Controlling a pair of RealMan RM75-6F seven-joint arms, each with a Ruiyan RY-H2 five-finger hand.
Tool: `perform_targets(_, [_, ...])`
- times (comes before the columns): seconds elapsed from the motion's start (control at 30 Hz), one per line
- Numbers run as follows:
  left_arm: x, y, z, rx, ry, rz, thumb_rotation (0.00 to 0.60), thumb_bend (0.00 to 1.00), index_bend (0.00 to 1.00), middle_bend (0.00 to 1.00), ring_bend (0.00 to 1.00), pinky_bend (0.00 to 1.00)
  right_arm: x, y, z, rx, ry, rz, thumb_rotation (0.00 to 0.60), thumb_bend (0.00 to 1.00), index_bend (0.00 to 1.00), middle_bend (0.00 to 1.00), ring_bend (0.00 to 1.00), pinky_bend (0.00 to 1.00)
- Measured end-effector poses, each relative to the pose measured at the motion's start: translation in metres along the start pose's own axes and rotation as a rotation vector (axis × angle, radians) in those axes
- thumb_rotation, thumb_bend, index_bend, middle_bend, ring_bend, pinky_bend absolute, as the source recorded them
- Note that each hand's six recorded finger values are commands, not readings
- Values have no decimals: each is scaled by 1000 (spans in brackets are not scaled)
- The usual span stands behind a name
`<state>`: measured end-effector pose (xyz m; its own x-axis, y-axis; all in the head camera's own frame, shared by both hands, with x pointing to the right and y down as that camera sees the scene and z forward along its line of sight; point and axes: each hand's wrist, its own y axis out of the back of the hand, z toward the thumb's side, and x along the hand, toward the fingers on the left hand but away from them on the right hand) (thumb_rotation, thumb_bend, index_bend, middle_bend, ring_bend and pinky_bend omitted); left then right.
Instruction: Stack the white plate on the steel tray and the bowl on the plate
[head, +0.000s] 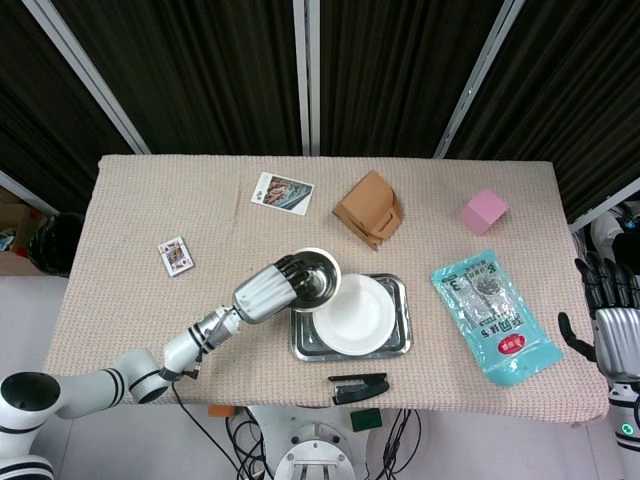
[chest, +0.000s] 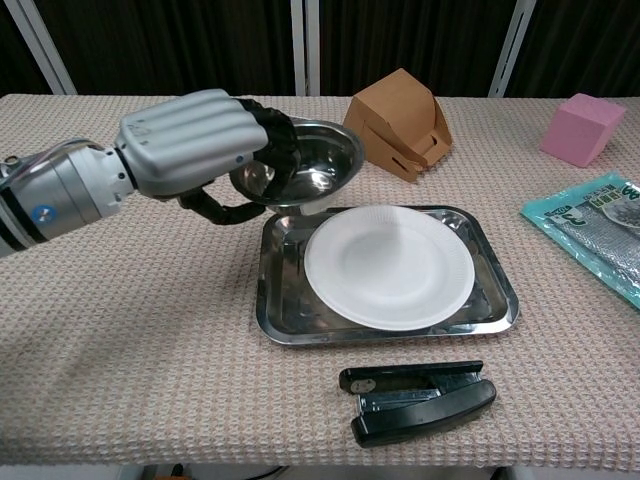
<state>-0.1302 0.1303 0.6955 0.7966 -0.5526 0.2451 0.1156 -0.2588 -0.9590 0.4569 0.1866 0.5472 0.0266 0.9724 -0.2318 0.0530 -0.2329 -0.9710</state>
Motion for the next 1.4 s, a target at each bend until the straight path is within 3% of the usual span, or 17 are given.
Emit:
perform_targets(0.3, [24,-2,46,25,-114,-27,600,429,712,365,212,281,0,2,-2,-1,2,-5,600,390,0,0,0,0])
perform_targets(0.5, [38,0,62,10,-148,-25,600,430,714,365,212,281,1,2,-1,0,6,-6,600,390,0,0,0,0])
perform_targets(0.97, [56,-17,70,-8,-149,-67,600,431,722,366,212,281,1,5,-6,-1,-9,-12,600,390,0,0,0,0])
perform_targets(1.4, [60,-26,69,5,-143,-53,600,432,710,366,212,281,0,7,-8,-1,-11,-16,600,390,0,0,0,0])
